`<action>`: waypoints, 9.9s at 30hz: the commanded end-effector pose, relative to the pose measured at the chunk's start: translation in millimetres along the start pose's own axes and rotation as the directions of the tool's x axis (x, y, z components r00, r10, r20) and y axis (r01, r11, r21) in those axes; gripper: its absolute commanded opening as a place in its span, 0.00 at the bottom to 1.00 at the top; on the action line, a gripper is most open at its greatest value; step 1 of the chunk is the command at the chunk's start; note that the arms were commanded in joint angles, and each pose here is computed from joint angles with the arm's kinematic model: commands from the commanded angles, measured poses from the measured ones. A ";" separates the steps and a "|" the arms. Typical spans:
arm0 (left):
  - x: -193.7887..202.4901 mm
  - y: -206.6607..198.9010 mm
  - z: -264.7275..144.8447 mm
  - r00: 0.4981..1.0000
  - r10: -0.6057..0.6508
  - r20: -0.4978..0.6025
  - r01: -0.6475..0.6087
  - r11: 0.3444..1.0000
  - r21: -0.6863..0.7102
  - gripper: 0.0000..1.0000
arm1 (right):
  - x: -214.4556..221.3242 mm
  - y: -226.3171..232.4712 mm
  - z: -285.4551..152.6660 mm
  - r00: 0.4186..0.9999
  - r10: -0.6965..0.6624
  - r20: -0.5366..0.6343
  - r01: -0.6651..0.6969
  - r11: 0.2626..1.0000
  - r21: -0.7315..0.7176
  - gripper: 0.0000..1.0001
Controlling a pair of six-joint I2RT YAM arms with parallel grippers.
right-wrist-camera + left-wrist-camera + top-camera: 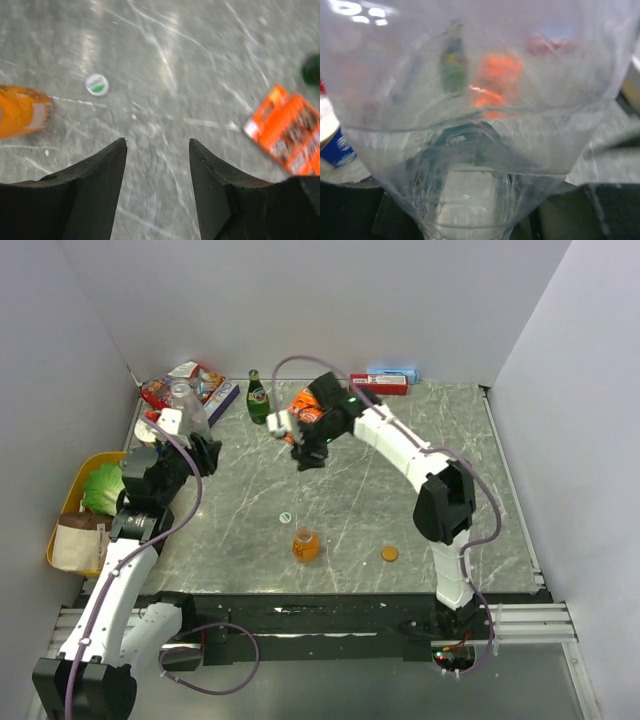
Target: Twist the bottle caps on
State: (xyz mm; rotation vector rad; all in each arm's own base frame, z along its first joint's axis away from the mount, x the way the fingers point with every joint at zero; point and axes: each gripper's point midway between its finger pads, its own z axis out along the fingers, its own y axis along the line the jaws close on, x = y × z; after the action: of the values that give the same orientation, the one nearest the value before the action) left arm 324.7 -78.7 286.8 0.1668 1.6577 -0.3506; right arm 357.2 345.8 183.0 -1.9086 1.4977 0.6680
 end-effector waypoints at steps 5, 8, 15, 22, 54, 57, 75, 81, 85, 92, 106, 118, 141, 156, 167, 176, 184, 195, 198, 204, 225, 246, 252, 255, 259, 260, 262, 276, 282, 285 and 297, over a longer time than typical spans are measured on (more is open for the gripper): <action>-60.1 53.8 -17.3 0.975 -0.076 0.206 0.129 0.958 -0.257 0.01 | -31.2 68.8 46.4 0.977 -0.213 0.011 0.212 0.968 -0.137 0.60; -63.2 44.4 -19.5 0.979 -0.024 0.203 0.067 0.975 -0.209 0.02 | -23.0 75.0 62.5 0.978 -0.206 -0.013 0.201 0.965 -0.166 0.60; -64.5 33.8 -18.2 0.978 -0.034 0.208 0.066 0.986 -0.151 0.03 | -9.8 69.5 83.0 0.974 -0.218 -0.059 0.206 0.965 -0.163 0.59; -61.2 32.8 -15.4 0.978 -0.048 0.203 0.077 0.987 -0.140 0.04 | 1.9 70.3 100.9 0.974 -0.214 -0.074 0.199 0.965 -0.170 0.58; -42.0 34.4 -16.6 0.987 -0.029 0.158 0.052 0.988 -0.146 0.08 | 47.3 89.8 139.8 0.955 -0.250 -0.158 0.208 0.947 -0.244 0.65; -40.1 34.5 -15.8 0.987 -0.029 0.156 0.052 0.988 -0.144 0.08 | 53.7 91.5 140.9 0.952 -0.254 -0.174 0.207 0.946 -0.251 0.64; -33.5 34.2 -11.9 0.989 -0.045 0.142 0.064 0.989 -0.130 0.09 | 61.6 92.0 145.7 0.950 -0.251 -0.189 0.200 0.947 -0.252 0.59; -31.4 34.3 -10.8 0.990 -0.045 0.136 0.063 0.990 -0.125 0.10 | 57.3 90.7 145.4 0.951 -0.252 -0.177 0.204 0.947 -0.250 0.53; -28.4 34.1 -10.6 0.990 -0.046 0.133 0.063 0.991 -0.121 0.10 | 52.8 88.9 144.5 0.954 -0.248 -0.167 0.204 0.949 -0.241 0.47; -21.3 30.4 -9.4 0.992 -0.040 0.116 0.051 0.994 -0.096 0.10 | 43.8 82.3 142.8 0.958 -0.241 -0.155 0.208 0.957 -0.202 0.38; 41.3 -21.9 -2.9 0.954 0.294 0.060 -0.297 0.897 0.328 0.01 | -3.7 38.4 -36.4 0.997 -0.024 -0.074 0.032 0.994 0.103 0.32; 124.7 -95.2 -17.5 0.857 0.495 0.145 -0.423 0.513 0.747 0.01 | -97.5 101.1 -148.8 0.968 -0.248 0.048 0.237 0.956 0.173 0.33; 151.9 -141.3 -37.9 0.840 0.504 0.198 -0.438 0.417 0.796 0.01 | -154.9 138.0 -122.0 0.820 -0.553 0.146 0.556 0.831 0.028 0.38; 144.2 -148.7 -34.6 0.881 0.444 0.164 -0.388 0.477 0.789 0.01 | -150.2 147.9 -106.3 0.805 -0.574 0.153 0.588 0.805 -0.074 0.41; 143.5 -150.4 -30.7 0.879 0.450 0.157 -0.381 0.466 0.798 0.01 | -146.8 135.6 -93.7 0.820 -0.564 0.098 0.570 0.820 -0.045 0.43; 138.9 -152.6 -27.9 0.874 0.447 0.191 -0.409 0.463 0.786 0.01 | -145.1 131.9 -84.9 0.834 -0.544 0.090 0.550 0.833 -0.063 0.44; 134.0 -149.0 -21.0 0.889 0.420 0.183 -0.402 0.523 0.751 0.01 | -144.1 132.2 -85.4 0.854 -0.512 0.089 0.519 0.849 -0.097 0.44; 137.0 -146.3 -20.1 0.894 0.415 0.169 -0.393 0.545 0.740 0.01 | -139.6 126.6 -87.0 0.878 -0.474 0.065 0.478 0.872 -0.102 0.43; 141.1 -145.9 -22.7 0.886 0.430 0.171 -0.402 0.531 0.746 0.01 | -140.3 121.5 -92.4 0.895 -0.442 0.060 0.446 0.891 -0.079 0.43; 144.0 -143.5 -25.3 0.872 0.452 0.187 -0.428 0.520 0.739 0.01 | -137.8 119.3 -98.5 0.920 -0.389 0.048 0.391 0.918 -0.061 0.43; 132.8 -147.8 -12.1 0.904 0.400 0.152 -0.373 0.560 0.740 0.01 | -136.6 135.3 -95.8 0.881 -0.468 0.076 0.473 0.875 -0.105 0.45; 112.4 -138.2 0.5 0.879 0.407 0.249 -0.465 0.617 0.635 0.01 | -112.0 118.9 -80.4 0.967 -0.253 -0.035 0.247 0.961 -0.122 0.46; 91.5 -132.7 9.2 0.885 0.381 0.267 -0.464 0.682 0.566 0.01 | -99.6 109.3 -64.6 0.991 -0.073 -0.115 0.062 0.994 -0.095 0.44; 86.6 -130.3 13.9 0.883 0.382 0.274 -0.470 0.714 0.519 0.01 | -97.3 108.0 -60.5 0.990 0.021 -0.138 -0.032 0.997 -0.073 0.42; 84.8 -125.3 17.0 0.889 0.365 0.276 -0.456 0.760 0.463 0.01 | -100.1 102.9 -56.4 0.981 0.126 -0.145 -0.134 0.990 -0.048 0.41; 84.3 -124.7 17.4 0.888 0.364 0.280 -0.457 0.767 0.451 0.01 | -100.7 104.6 -55.8 0.978 0.152 -0.144 -0.161 0.986 -0.050 0.41; 84.9 -123.5 18.2 0.882 0.373 0.290 -0.467 0.779 0.418 0.01 | -100.1 102.9 -53.6 0.972 0.182 -0.150 -0.190 0.981 -0.040 0.41; 101.9 -111.2 25.6 0.965 0.219 0.142 -0.256 0.902 0.347 0.01 | -101.2 95.1 -46.7 0.900 0.406 -0.156 -0.402 0.914 0.057 0.41; 102.4 -104.1 30.6 0.961 0.236 0.144 -0.270 0.913 0.308 0.01 | -103.7 90.3 -48.4 0.902 0.408 -0.139 -0.401 0.913 0.078 0.50; 110.4 -105.3 31.1 0.967 0.226 0.113 -0.251 0.913 0.322 0.01 | -109.4 85.7 -54.4 0.914 0.392 -0.108 -0.381 0.918 0.105 0.65; 135.1 -121.1 19.9 0.970 0.242 0.019 -0.223 0.857 0.465 0.01 | -109.6 87.3 -154.7 0.971 0.237 0.028 -0.236 0.937 0.257 0.77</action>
State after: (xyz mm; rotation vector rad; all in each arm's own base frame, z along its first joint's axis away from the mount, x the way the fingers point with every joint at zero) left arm 292.7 -199.0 149.7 0.6576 1.6020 -0.4878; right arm 242.9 319.9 290.0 -1.6160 1.9910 0.5635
